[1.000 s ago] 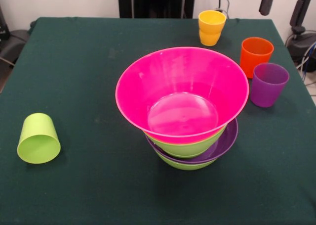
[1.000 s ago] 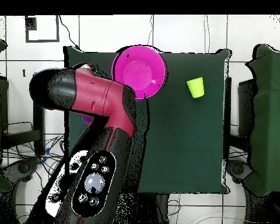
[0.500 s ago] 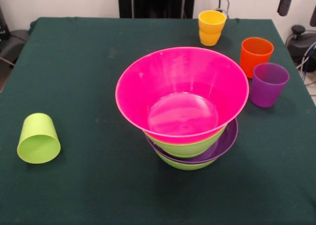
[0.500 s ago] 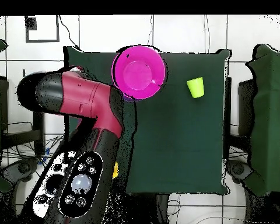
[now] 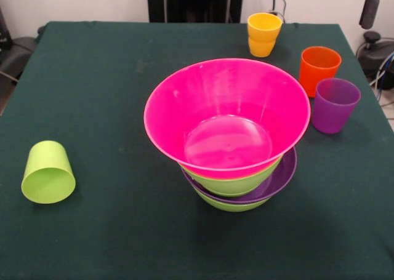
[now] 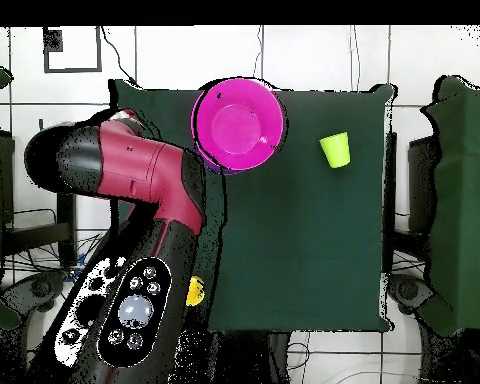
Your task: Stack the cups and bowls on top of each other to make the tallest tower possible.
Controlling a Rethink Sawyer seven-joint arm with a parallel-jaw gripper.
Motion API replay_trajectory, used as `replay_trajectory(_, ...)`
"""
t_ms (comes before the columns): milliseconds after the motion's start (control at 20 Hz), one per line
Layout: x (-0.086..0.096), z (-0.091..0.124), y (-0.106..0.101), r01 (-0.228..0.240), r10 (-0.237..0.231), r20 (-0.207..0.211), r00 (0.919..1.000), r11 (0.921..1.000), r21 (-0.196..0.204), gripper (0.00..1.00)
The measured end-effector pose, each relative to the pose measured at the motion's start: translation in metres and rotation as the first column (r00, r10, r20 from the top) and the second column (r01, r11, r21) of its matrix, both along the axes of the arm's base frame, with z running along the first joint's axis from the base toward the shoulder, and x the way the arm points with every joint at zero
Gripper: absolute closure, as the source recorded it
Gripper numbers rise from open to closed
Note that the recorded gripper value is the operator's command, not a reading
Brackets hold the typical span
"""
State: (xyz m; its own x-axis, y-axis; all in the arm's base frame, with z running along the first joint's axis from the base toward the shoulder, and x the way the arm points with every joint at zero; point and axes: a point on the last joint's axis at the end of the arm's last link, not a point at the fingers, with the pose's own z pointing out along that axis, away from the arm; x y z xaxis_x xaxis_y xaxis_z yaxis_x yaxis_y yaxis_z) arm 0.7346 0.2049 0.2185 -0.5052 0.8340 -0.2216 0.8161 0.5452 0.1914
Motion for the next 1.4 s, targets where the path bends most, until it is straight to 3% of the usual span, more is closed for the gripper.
replay_trajectory(500,0.001,-0.038,-0.001,0.002,-0.002,0.016,0.9999,0.9999,-0.015,0.0)
replay_trajectory(900,-0.011,-0.075,-0.006,0.011,-0.012,-0.038,0.9992,0.9998,-0.016,0.0)
replay_trajectory(1400,-0.023,-0.101,-0.004,0.012,-0.013,-0.083,0.9964,0.9998,-0.015,0.0)
